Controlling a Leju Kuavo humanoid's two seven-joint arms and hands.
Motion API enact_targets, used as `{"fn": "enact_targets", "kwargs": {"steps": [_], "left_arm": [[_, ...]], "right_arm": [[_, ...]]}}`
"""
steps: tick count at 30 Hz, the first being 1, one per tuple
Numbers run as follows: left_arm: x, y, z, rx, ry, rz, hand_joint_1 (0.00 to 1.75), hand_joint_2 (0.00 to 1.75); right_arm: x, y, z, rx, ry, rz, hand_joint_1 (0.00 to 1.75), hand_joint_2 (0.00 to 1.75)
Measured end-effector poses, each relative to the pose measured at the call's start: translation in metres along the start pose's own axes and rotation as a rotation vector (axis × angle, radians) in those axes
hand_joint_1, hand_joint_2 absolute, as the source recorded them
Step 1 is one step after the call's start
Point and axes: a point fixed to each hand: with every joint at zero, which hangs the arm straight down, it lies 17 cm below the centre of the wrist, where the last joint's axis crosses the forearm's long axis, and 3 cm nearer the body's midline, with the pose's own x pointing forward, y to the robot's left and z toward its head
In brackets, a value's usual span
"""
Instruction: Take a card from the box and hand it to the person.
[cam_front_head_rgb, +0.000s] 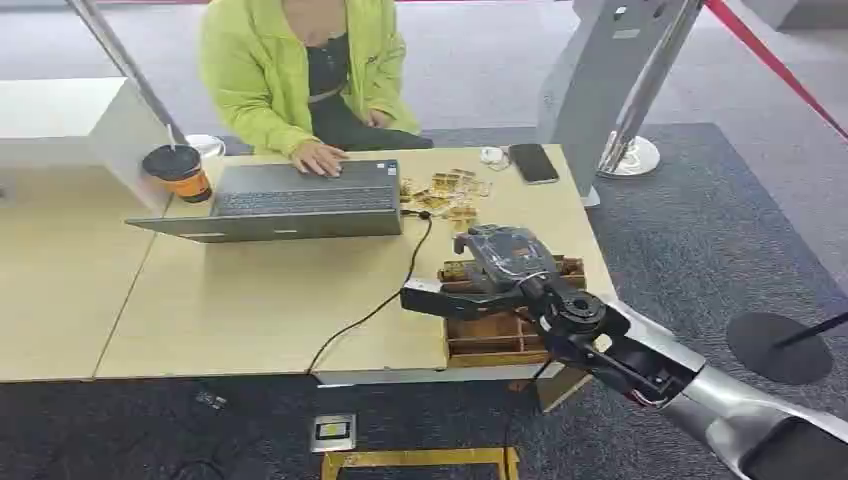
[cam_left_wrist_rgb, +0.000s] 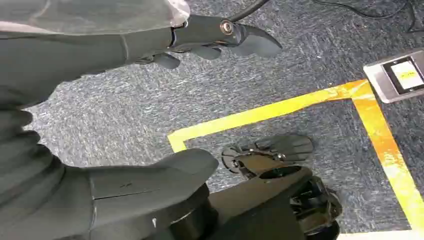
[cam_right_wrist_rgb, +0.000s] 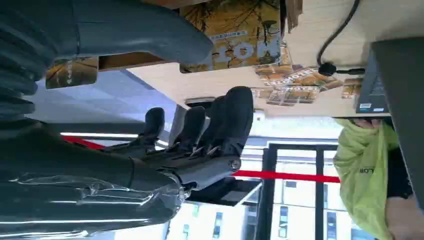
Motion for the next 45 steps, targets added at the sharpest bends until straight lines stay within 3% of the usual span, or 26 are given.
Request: {"fn": "enact_targets", "kwargs": {"steps": [16, 20, 24, 28, 31, 34, 36, 37, 38, 45], "left_arm": [[0.001, -0.002, 0.0, -0.009, -0.002, -0.002, 0.0, 1.75], [0.001, -0.002, 0.0, -0.009, -0.002, -0.002, 0.0, 1.75], [0.001, -0.002, 0.0, -0.01, -0.002, -0.002, 0.0, 1.75], [0.001, -0.002, 0.0, -0.012, -0.003, -0.003, 0.0, 1.75], [0.001, -0.002, 0.0, -0.012, -0.003, -0.002, 0.0, 1.75], [0.001, -0.002, 0.0, -0.012, -0.003, -0.001, 0.0, 1.75], [0.002, -0.002, 0.0, -0.012, -0.003, -0.001, 0.0, 1.75], [0.002, -0.002, 0.0, -0.012, -0.003, -0.001, 0.0, 1.75], [0.001, -0.002, 0.0, -0.012, -0.003, 0.0, 0.0, 1.75], [0.001, -0.002, 0.0, -0.011, -0.002, 0.002, 0.0, 1.75]], "right_arm": [[0.002, 0.004, -0.002, 0.008, -0.001, 0.003, 0.89, 1.75], [0.003, 0.008, -0.002, 0.015, 0.0, 0.005, 0.99, 1.75], [0.003, 0.011, -0.002, 0.023, 0.002, 0.006, 0.96, 1.75], [0.003, 0.014, -0.003, 0.031, 0.003, 0.012, 1.12, 1.75], [0.004, 0.016, -0.003, 0.032, 0.001, 0.018, 1.01, 1.75], [0.005, 0.016, -0.004, 0.031, -0.002, 0.018, 1.06, 1.75], [0.006, 0.018, -0.004, 0.033, -0.002, 0.021, 1.36, 1.75], [0.006, 0.018, -0.004, 0.034, -0.001, 0.021, 1.36, 1.75], [0.006, 0.019, -0.004, 0.034, -0.001, 0.022, 1.47, 1.75], [0.006, 0.018, -0.007, 0.03, -0.004, 0.025, 1.62, 1.75]]}}
